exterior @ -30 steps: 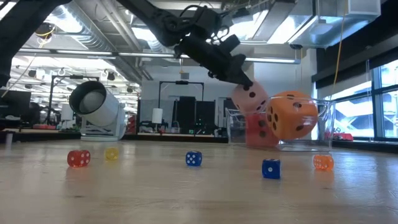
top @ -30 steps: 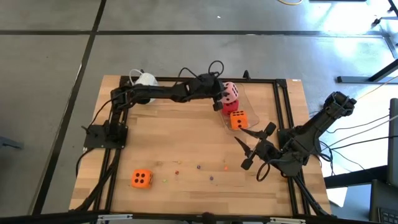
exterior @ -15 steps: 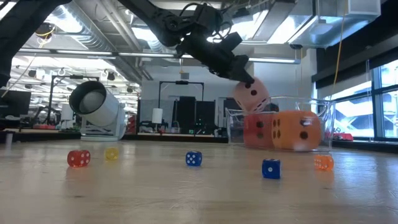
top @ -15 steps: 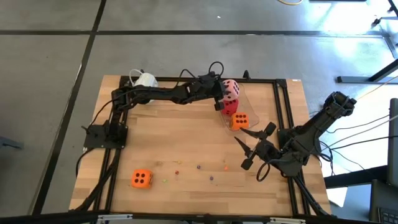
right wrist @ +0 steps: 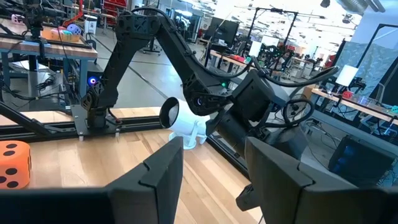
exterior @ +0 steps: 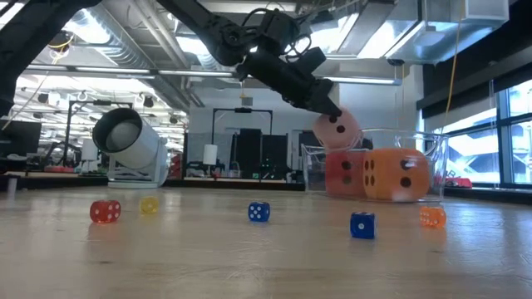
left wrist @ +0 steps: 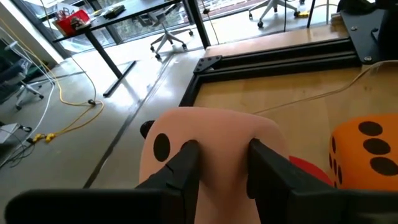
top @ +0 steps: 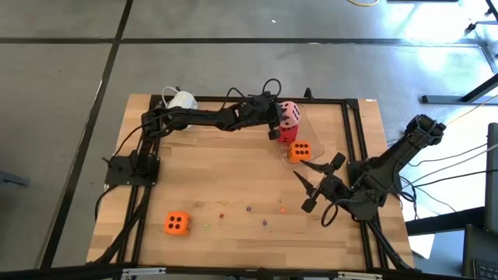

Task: Pick & Place Dice
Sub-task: Put the large pink die in the bin, then put the large orange die in the bin

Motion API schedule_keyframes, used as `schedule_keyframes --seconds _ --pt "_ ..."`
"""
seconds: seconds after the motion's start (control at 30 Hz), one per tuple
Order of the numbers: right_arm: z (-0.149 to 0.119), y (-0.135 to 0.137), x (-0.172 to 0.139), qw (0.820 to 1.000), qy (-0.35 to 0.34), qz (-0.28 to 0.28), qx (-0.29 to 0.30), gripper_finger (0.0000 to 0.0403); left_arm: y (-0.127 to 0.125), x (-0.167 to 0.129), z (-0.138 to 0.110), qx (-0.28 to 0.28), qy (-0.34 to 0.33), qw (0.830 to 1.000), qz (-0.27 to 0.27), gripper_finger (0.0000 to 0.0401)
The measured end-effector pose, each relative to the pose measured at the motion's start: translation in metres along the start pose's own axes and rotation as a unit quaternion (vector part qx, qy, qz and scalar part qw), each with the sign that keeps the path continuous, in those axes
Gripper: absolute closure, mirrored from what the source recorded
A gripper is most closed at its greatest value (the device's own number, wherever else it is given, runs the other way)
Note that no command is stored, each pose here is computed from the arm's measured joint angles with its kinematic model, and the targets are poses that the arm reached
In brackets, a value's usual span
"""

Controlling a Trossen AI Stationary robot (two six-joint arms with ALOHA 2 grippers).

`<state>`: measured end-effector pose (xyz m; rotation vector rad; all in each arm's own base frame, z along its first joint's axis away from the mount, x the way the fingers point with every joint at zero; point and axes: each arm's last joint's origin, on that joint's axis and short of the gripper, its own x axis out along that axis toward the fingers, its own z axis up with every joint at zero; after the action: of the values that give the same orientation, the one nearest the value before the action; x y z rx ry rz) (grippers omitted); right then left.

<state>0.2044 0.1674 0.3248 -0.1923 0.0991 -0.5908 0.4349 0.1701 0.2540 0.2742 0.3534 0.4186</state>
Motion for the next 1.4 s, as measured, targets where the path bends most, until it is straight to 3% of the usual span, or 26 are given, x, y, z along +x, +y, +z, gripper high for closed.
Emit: schedule_keyframes --seconds 0.47,1.4 --pt "0.0 0.0 0.0 1.0 -0.001 0.0 0.003 0.023 -0.004 -0.001 -0.004 -0.006 0.025 1.0 -0.012 0.0229" --pt "0.001 0.002 -0.004 1.0 -0.003 0.017 0.004 0.023 -0.021 -0.018 0.038 0.003 0.007 0.999 -0.036 0.0221"
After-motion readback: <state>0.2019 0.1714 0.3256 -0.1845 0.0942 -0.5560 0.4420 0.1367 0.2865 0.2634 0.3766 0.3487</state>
